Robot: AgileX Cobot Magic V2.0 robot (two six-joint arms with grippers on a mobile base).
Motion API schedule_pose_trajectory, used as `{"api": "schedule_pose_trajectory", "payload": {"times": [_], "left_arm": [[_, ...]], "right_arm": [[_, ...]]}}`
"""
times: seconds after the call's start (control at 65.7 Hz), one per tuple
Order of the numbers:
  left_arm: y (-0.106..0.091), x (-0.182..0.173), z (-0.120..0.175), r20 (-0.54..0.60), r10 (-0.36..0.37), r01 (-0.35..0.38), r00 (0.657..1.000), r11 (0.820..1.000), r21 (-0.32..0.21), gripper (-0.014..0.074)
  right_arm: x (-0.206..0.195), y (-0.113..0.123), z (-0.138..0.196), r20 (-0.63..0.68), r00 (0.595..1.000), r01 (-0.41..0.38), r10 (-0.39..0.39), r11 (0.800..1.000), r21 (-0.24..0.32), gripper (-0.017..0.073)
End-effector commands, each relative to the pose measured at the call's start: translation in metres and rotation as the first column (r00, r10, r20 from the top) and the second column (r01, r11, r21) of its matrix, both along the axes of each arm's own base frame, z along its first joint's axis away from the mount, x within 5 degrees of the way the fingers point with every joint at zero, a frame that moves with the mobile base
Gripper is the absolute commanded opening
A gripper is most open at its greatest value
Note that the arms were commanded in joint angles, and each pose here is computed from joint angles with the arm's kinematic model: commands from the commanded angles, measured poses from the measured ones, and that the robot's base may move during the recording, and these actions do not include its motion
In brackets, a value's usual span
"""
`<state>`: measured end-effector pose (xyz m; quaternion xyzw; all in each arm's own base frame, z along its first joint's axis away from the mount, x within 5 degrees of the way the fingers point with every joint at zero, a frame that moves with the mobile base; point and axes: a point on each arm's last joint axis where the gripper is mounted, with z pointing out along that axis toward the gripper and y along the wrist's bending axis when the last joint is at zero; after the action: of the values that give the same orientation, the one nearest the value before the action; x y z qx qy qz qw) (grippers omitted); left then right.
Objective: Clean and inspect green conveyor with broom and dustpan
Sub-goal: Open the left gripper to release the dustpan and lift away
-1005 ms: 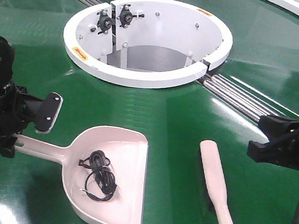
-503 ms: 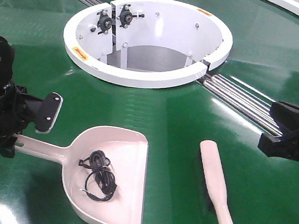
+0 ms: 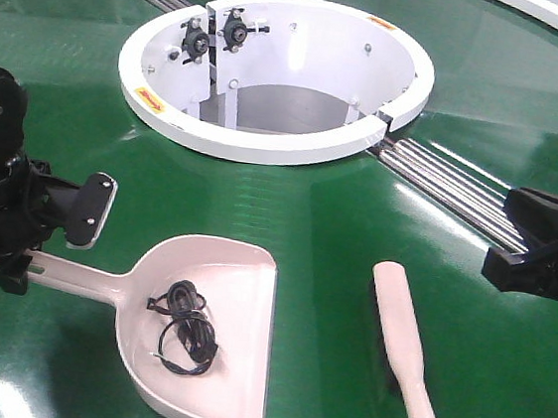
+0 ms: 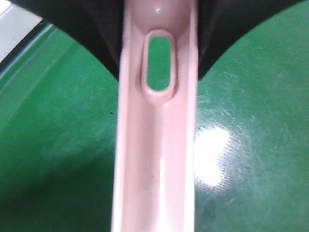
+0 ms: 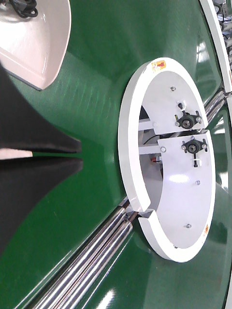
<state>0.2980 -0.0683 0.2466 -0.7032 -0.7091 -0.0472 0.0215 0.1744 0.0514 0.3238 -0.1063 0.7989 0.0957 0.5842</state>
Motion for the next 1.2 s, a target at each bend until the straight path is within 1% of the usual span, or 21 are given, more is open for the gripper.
{"api": "schedule_pose_trajectory", "payload": {"times": [0.0, 0.137, 0.244, 0.381, 0.457, 0.533, 0.67, 0.731, 0.838, 0.898, 0.944, 1.005, 1.081, 1.112, 1.127, 1.188], "left_arm": [[-0.005, -0.002, 0.016, 0.055, -0.004, 0.006, 0.998, 0.999, -0.039, -0.0023], [-0.004, -0.003, 0.016, 0.042, -0.005, 0.006, 0.999, 1.0, -0.025, -0.0019], [-0.003, -0.004, 0.016, 0.032, -0.004, 0.005, 0.999, 1.0, -0.021, 0.0001], [-0.003, -0.005, 0.017, 0.025, -0.004, 0.004, 1.0, 1.0, -0.02, 0.0069], [-0.003, -0.005, 0.017, 0.025, -0.004, 0.004, 1.0, 1.0, -0.02, 0.0133], [-0.003, -0.005, 0.017, 0.027, -0.003, 0.004, 1.0, 1.0, -0.019, 0.0224], [-0.002, -0.006, 0.021, 0.045, 0.029, -0.028, 0.999, 0.999, -0.02, 0.0423], [-0.001, -0.007, 0.022, 0.057, 0.058, -0.056, 0.997, 0.998, -0.021, 0.0508], [0.0, -0.008, 0.026, 0.074, 0.066, -0.065, 0.995, 0.998, -0.013, 0.0594], [0.001, -0.009, 0.029, 0.086, 0.075, -0.074, 0.993, 0.997, -0.017, 0.0617], [0.001, -0.011, 0.033, 0.103, 0.104, -0.102, 0.989, 0.994, -0.026, 0.0619], [0.002, -0.014, 0.039, 0.136, 0.161, -0.156, 0.978, 0.987, -0.048, 0.061], [0.003, -0.017, 0.051, 0.197, 0.251, -0.236, 0.948, 0.967, -0.097, 0.059], [0.003, -0.02, 0.057, 0.221, 0.306, -0.284, 0.926, 0.95, -0.126, 0.0581], [0.003, -0.021, 0.059, 0.232, 0.341, -0.315, 0.911, 0.938, -0.144, 0.0573], [0.004, -0.025, 0.07, 0.274, 0.434, -0.386, 0.858, 0.898, -0.213, 0.0548]], "right_arm": [[0.001, -0.001, 0.018, 0.108, 0.994, 0.007, -0.01, 1.0, 0.028, -0.001], [0.001, -0.001, 0.018, 0.109, 0.994, 0.007, -0.01, 1.0, 0.028, -0.001], [0.001, -0.001, 0.018, 0.109, 0.994, 0.007, -0.01, 1.0, 0.028, -0.001], [0.001, -0.001, 0.018, 0.109, 0.994, 0.007, -0.01, 1.0, 0.028, -0.001], [0.001, -0.001, 0.018, 0.109, 0.994, 0.007, -0.01, 1.0, 0.028, -0.001], [0.001, -0.001, 0.018, 0.109, 0.994, 0.007, -0.01, 1.0, 0.028, -0.001], [0.001, -0.001, 0.018, 0.109, 0.994, 0.007, -0.01, 1.0, 0.028, -0.001], [0.001, -0.001, 0.018, 0.109, 0.994, 0.007, -0.01, 1.0, 0.028, -0.001], [0.001, -0.001, 0.018, 0.109, 0.994, 0.007, -0.01, 1.0, 0.028, -0.001], [0.001, -0.001, 0.018, 0.109, 0.994, 0.007, -0.01, 1.0, 0.028, -0.001], [0.001, -0.001, 0.018, 0.109, 0.994, 0.007, -0.01, 1.0, 0.028, -0.001], [0.001, -0.001, 0.018, 0.109, 0.994, 0.007, -0.01, 1.0, 0.028, -0.001], [0.001, -0.001, 0.018, 0.113, 0.993, 0.007, -0.01, 1.0, 0.029, -0.001], [0.001, -0.001, 0.019, 0.118, 0.993, 0.007, -0.011, 1.0, 0.031, -0.001], [0.001, -0.001, 0.019, 0.12, 0.993, 0.007, -0.011, 0.999, 0.031, -0.001], [0.001, -0.001, 0.02, 0.131, 0.991, 0.008, -0.012, 0.999, 0.034, -0.001]]}}
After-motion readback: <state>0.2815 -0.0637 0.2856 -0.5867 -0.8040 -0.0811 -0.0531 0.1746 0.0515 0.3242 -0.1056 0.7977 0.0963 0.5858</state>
